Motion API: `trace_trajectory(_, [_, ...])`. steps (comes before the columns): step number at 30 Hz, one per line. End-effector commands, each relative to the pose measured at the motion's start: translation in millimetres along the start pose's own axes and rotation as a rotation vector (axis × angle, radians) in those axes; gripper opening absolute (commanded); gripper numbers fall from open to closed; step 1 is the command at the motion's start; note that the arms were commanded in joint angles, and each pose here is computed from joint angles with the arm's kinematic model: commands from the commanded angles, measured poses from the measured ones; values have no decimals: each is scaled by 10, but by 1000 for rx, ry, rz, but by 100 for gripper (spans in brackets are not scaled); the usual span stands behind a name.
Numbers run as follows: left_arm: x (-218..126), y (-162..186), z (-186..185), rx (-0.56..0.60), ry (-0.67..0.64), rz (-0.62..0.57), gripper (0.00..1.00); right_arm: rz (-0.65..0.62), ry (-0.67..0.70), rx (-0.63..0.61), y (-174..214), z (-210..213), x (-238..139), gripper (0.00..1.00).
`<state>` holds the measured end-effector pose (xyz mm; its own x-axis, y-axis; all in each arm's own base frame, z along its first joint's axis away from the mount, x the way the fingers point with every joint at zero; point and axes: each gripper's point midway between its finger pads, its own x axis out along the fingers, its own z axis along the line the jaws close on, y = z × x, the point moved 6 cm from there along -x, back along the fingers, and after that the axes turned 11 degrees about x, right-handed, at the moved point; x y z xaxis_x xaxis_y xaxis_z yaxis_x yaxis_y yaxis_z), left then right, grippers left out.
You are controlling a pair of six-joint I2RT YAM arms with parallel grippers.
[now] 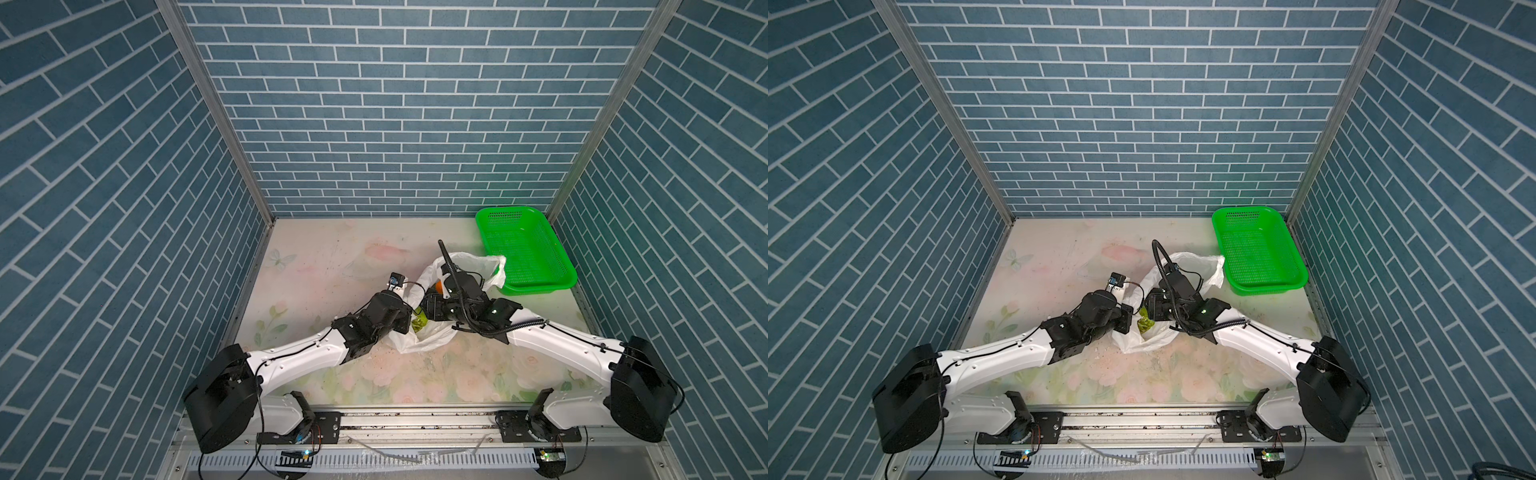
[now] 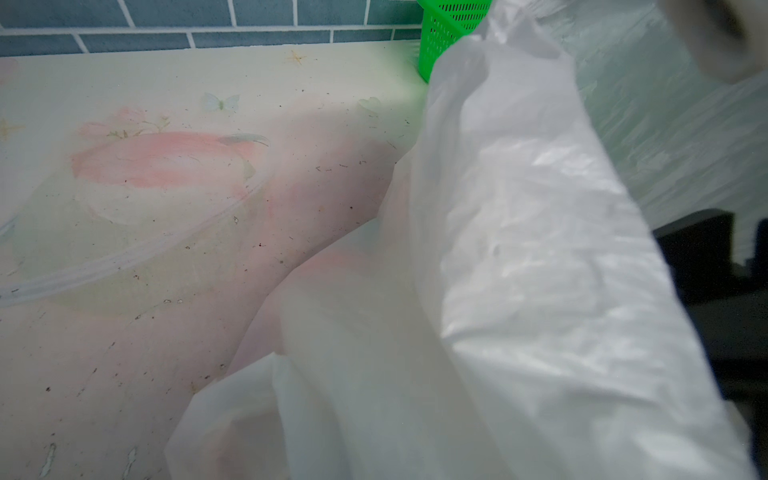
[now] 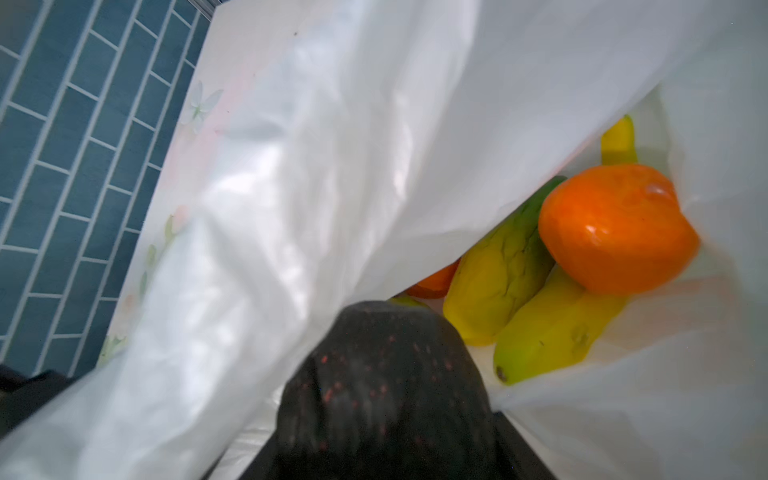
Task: Untie the knot of the plastic bag and take out the fruit
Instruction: 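Close the right gripper on the dark avocado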
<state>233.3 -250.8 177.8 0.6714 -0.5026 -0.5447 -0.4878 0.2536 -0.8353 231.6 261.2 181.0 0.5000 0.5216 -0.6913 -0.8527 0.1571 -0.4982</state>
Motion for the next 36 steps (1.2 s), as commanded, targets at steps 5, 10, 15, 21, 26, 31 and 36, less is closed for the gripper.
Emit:
trace_trajectory(5, [-46,-130,-46,6,12,-44,0,-10,194,71,-43,-315,237,70])
trace_trajectory(10, [-84,-121,-57,21,13,-49,0,4,179,69,-88,-210,83,75])
trace_trajectory(15, [-91,-131,-69,29,20,-57,0,77,203,66,4,-177,41,77])
trace_trajectory(21, [-70,-134,-87,26,30,-59,0,142,296,82,110,-314,224,69])
trace_trajectory(26, [-75,-127,-84,31,30,-57,0,187,325,96,239,-417,384,64])
trace_trajectory(31, [-73,-117,-82,34,29,-54,0,199,318,90,271,-429,519,59])
trace_trajectory(36, [-78,-119,-73,34,25,-56,0,169,291,86,217,-372,508,48])
